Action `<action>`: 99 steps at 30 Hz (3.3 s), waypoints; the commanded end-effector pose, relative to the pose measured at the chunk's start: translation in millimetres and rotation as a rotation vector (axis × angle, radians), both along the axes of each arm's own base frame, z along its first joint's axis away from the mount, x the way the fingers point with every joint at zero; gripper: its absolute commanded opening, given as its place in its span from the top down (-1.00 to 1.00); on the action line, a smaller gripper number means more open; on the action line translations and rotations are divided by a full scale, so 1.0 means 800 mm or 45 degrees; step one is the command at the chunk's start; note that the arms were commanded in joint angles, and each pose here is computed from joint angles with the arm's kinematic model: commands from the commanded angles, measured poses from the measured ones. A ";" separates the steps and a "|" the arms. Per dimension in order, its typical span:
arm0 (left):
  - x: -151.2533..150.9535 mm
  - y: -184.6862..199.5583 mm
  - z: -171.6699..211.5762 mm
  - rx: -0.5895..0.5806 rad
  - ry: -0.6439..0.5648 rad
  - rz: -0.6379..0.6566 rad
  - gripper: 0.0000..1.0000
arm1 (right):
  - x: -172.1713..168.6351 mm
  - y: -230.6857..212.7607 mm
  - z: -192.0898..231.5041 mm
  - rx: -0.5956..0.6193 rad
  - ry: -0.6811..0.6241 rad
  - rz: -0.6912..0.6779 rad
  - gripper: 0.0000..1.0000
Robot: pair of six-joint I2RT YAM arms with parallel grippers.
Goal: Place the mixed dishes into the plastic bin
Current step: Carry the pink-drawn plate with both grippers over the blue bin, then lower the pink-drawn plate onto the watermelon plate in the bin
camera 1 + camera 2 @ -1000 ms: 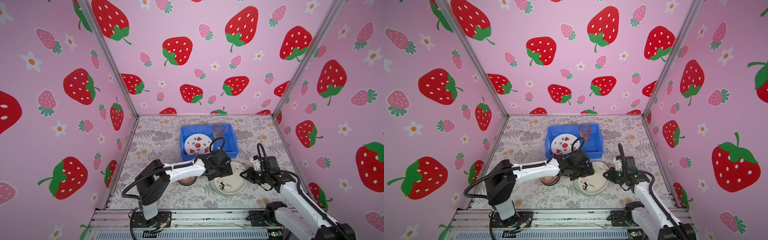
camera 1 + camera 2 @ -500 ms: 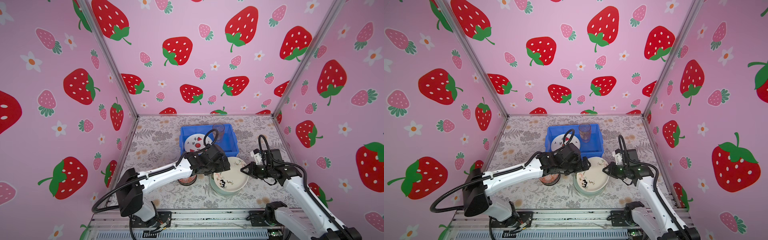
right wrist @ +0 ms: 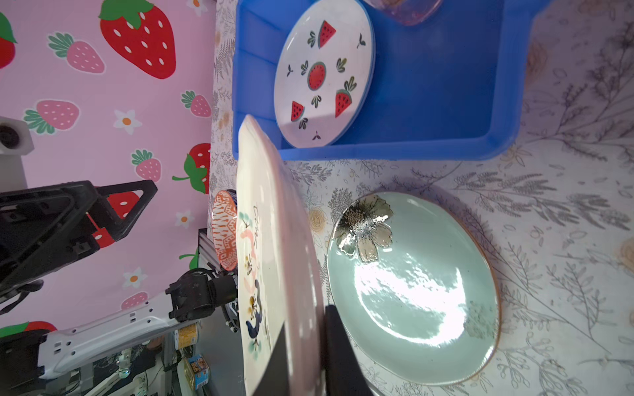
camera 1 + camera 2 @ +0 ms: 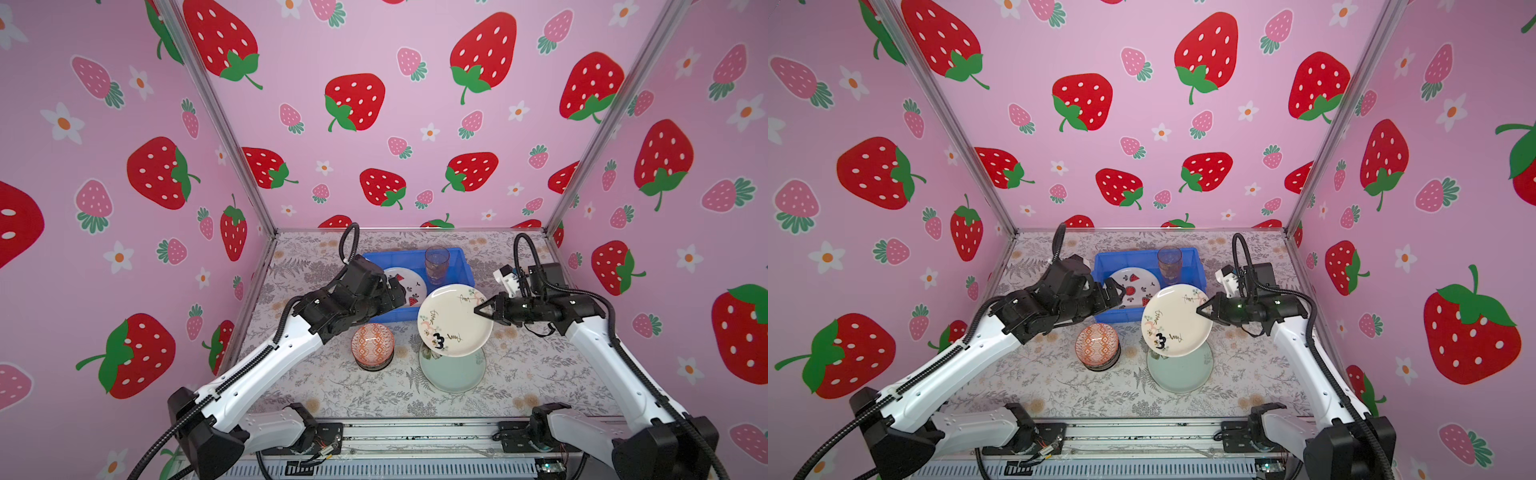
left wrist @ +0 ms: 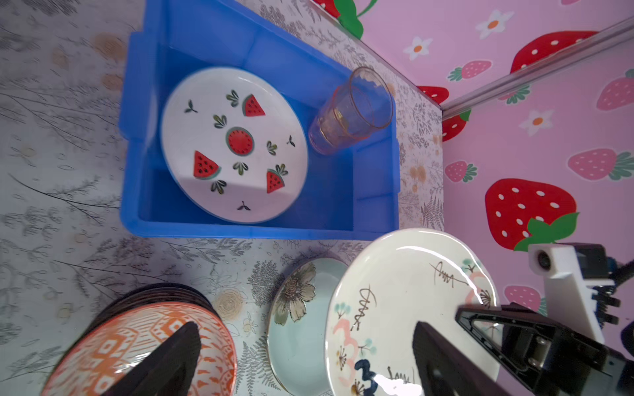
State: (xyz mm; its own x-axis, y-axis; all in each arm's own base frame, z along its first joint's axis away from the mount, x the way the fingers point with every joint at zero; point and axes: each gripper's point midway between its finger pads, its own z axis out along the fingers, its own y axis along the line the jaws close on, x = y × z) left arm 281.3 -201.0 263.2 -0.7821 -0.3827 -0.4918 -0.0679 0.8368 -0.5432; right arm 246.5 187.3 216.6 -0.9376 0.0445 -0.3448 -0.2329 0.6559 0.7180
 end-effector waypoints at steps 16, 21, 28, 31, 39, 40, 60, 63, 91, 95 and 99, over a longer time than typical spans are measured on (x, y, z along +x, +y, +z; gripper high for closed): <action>0.117 0.101 0.047 0.138 -0.133 0.025 -0.98 | 0.122 0.107 0.050 0.233 -0.223 -0.088 1.00; 0.140 0.096 0.032 0.149 -0.136 0.000 -0.98 | 0.140 0.142 0.042 0.271 -0.216 -0.123 1.00; 0.151 0.102 0.018 0.125 -0.133 -0.013 -0.98 | 0.162 0.177 0.015 0.278 -0.180 -0.152 1.00; 0.152 0.107 0.012 0.099 -0.120 -0.006 -0.98 | 0.172 0.192 0.003 0.261 -0.172 -0.157 1.00; 0.152 0.120 -0.001 0.097 -0.088 0.014 -0.98 | 0.194 0.219 -0.029 0.236 -0.146 -0.179 1.00; 0.152 0.121 -0.002 0.098 -0.085 0.016 -0.98 | 0.195 0.221 -0.033 0.231 -0.143 -0.179 1.00; 0.152 0.121 -0.008 0.093 -0.068 0.013 -0.98 | 0.197 0.240 -0.086 0.155 -0.115 -0.172 1.00; 0.152 0.121 -0.007 0.091 -0.071 0.011 -0.98 | 0.197 0.240 -0.092 0.145 -0.110 -0.169 1.00; 0.151 0.120 -0.009 0.088 -0.063 0.006 -0.98 | 0.191 0.240 -0.133 0.037 -0.083 -0.146 0.34; 0.151 0.120 -0.009 0.089 -0.062 0.005 -0.98 | 0.191 0.236 -0.135 0.014 -0.091 -0.149 0.23; 0.150 0.120 -0.009 0.088 -0.063 0.003 -0.98 | 0.190 0.233 -0.138 -0.005 -0.091 -0.151 0.13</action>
State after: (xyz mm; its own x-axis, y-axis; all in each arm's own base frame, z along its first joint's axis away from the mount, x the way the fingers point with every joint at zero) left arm 401.0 -105.1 256.1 -0.7546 -0.3623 -0.5472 -0.0634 0.8701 -0.4887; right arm 394.3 365.8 96.7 -0.9093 0.1541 -0.3865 -0.1779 0.6956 0.6961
